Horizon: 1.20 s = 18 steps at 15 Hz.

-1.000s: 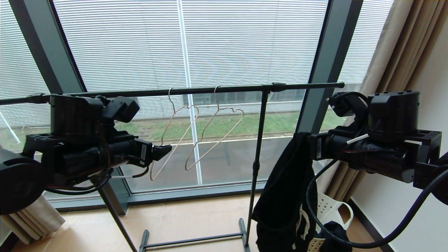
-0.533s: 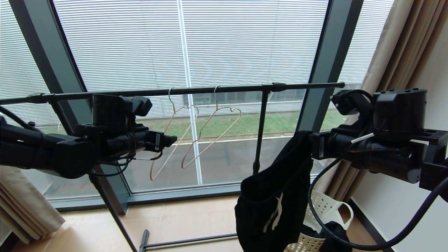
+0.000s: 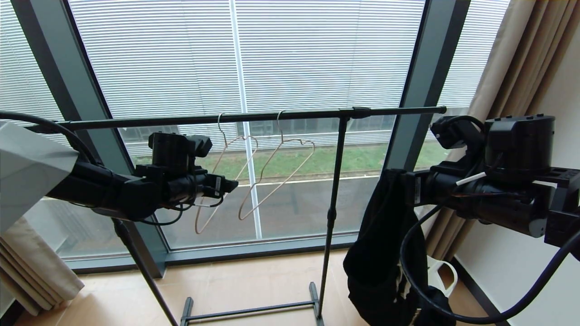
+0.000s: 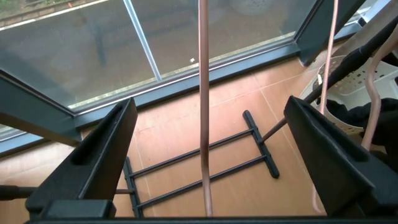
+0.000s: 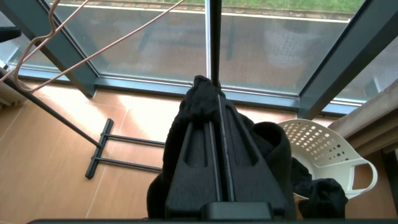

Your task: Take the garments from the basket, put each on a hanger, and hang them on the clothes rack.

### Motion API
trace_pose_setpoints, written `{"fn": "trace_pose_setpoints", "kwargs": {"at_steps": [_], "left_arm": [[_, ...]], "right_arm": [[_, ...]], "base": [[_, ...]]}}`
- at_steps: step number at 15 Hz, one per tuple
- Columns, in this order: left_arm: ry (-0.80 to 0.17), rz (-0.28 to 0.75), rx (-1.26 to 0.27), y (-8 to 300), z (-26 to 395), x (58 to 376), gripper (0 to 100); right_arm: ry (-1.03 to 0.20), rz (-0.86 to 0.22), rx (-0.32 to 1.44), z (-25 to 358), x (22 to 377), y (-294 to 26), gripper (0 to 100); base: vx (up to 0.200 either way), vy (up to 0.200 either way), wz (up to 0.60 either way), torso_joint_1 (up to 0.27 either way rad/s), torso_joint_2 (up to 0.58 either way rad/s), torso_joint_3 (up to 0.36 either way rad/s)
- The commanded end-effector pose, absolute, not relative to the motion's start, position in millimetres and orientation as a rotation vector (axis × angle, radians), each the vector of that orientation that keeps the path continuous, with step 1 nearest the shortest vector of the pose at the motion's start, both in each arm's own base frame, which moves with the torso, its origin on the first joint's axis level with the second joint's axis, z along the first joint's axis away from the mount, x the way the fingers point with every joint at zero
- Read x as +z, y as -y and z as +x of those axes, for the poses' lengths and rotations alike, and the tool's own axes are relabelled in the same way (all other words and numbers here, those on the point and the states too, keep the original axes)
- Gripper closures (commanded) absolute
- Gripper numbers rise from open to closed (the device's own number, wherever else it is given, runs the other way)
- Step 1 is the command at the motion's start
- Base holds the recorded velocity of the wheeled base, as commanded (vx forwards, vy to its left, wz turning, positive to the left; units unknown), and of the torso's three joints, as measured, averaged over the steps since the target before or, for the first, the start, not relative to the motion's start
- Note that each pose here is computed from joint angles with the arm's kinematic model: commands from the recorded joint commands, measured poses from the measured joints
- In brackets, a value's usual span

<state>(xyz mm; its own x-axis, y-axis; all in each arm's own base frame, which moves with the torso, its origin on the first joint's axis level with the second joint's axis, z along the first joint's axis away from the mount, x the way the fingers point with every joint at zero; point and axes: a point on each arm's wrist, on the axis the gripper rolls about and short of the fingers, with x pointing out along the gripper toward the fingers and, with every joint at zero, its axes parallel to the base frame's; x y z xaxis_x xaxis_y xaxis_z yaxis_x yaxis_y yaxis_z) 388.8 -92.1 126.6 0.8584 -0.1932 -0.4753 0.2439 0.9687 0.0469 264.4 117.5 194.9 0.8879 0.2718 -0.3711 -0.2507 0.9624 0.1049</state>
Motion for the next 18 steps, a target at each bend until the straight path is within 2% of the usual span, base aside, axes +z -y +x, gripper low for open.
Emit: {"fn": "trace_pose_setpoints", "kwargs": {"at_steps": [1, 3, 4, 10, 18], "left_arm": [[-0.512, 0.109, -0.232, 94.3, 393.0, 115.6, 0], [-0.510, 0.096, -0.228, 94.0, 394.3, 115.9, 0], [-0.512, 0.082, -0.223, 93.4, 394.5, 115.9, 100], [-0.505, 0.066, -0.219, 93.1, 393.0, 119.9, 100], [-0.431, 0.062, -0.231, 90.3, 366.2, 156.9, 100]], "right_arm": [[-0.397, 0.053, 0.272, 264.3, 193.5, -117.6, 100], [-0.398, 0.052, 0.272, 264.2, 193.1, -117.5, 100], [-0.401, 0.052, 0.273, 265.0, 191.9, -118.0, 100], [-0.406, 0.050, 0.272, 264.6, 190.7, -117.7, 100], [-0.398, 0.053, 0.273, 263.2, 192.9, -117.1, 100]], "base": [[0.000, 0.000, 0.00, 0.000, 0.00, 0.000], [0.000, 0.000, 0.00, 0.000, 0.00, 0.000], [0.000, 0.000, 0.00, 0.000, 0.00, 0.000], [0.000, 0.000, 0.00, 0.000, 0.00, 0.000], [0.000, 0.000, 0.00, 0.000, 0.00, 0.000]]}}
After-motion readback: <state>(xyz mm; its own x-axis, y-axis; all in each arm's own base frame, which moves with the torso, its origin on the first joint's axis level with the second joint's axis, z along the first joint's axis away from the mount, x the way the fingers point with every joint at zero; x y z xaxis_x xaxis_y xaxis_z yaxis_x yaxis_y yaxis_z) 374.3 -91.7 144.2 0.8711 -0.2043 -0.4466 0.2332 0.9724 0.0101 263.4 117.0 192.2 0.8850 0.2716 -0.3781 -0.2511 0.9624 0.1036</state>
